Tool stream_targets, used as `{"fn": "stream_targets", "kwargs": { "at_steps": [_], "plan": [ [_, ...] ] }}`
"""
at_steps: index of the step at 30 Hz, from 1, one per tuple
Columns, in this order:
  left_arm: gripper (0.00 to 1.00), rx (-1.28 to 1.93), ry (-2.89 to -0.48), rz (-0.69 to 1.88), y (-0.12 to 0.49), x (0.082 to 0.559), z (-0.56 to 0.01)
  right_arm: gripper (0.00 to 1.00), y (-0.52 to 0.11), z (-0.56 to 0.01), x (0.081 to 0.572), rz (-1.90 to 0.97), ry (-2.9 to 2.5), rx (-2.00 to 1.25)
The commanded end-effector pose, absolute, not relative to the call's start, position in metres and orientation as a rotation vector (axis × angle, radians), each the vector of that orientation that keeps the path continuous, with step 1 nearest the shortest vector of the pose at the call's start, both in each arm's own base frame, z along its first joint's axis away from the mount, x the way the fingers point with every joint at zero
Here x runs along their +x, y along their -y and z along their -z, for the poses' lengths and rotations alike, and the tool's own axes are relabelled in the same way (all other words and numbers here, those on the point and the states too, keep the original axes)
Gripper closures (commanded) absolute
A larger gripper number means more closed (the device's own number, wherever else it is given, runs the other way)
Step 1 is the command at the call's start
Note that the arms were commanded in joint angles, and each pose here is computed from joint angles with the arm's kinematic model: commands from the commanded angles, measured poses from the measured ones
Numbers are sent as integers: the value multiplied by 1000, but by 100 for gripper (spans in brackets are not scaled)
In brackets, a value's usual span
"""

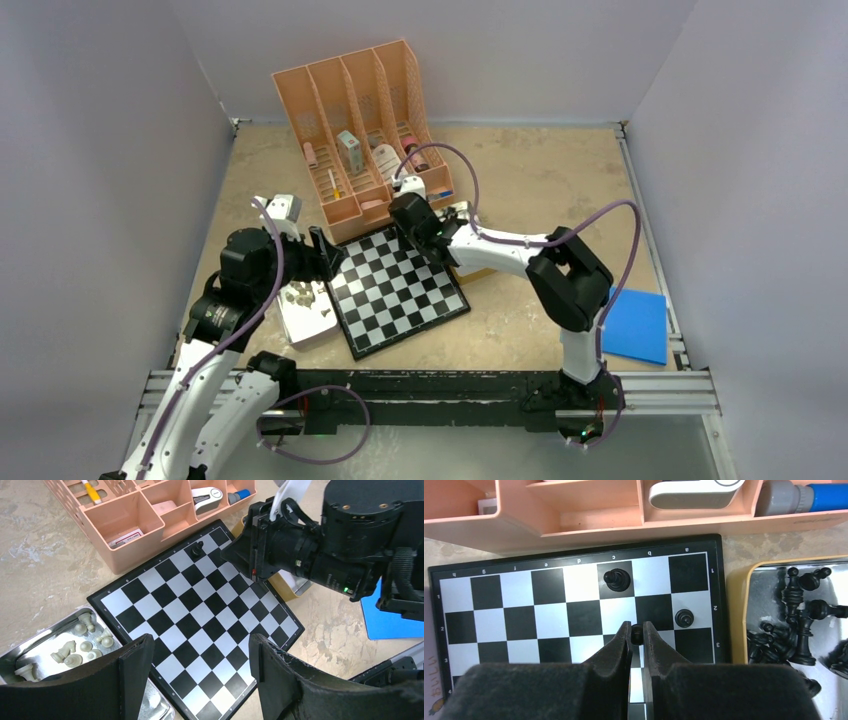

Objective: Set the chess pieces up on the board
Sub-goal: Place the chess piece on the chessboard.

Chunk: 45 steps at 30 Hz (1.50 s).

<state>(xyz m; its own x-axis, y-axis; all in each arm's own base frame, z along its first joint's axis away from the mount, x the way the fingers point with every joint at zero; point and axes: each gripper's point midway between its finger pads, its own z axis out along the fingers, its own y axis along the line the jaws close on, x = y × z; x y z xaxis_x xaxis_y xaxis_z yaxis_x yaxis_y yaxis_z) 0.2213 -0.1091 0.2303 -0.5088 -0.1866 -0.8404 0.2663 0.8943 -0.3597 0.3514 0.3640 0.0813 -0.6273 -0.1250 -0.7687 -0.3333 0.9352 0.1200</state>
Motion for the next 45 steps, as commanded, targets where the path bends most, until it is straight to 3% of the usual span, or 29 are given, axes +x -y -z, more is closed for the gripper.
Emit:
{"fn": "stream_targets", "kwargs": {
  "at_steps": [1, 45],
  "plan": [
    [31, 59, -1998, 557, 109, 225, -236, 89, -380, -97, 359, -354, -2207, -294],
    [31, 58, -2000, 556, 109, 225, -236, 85, -370, -54, 368, -212, -2238, -284]
  ]
}}
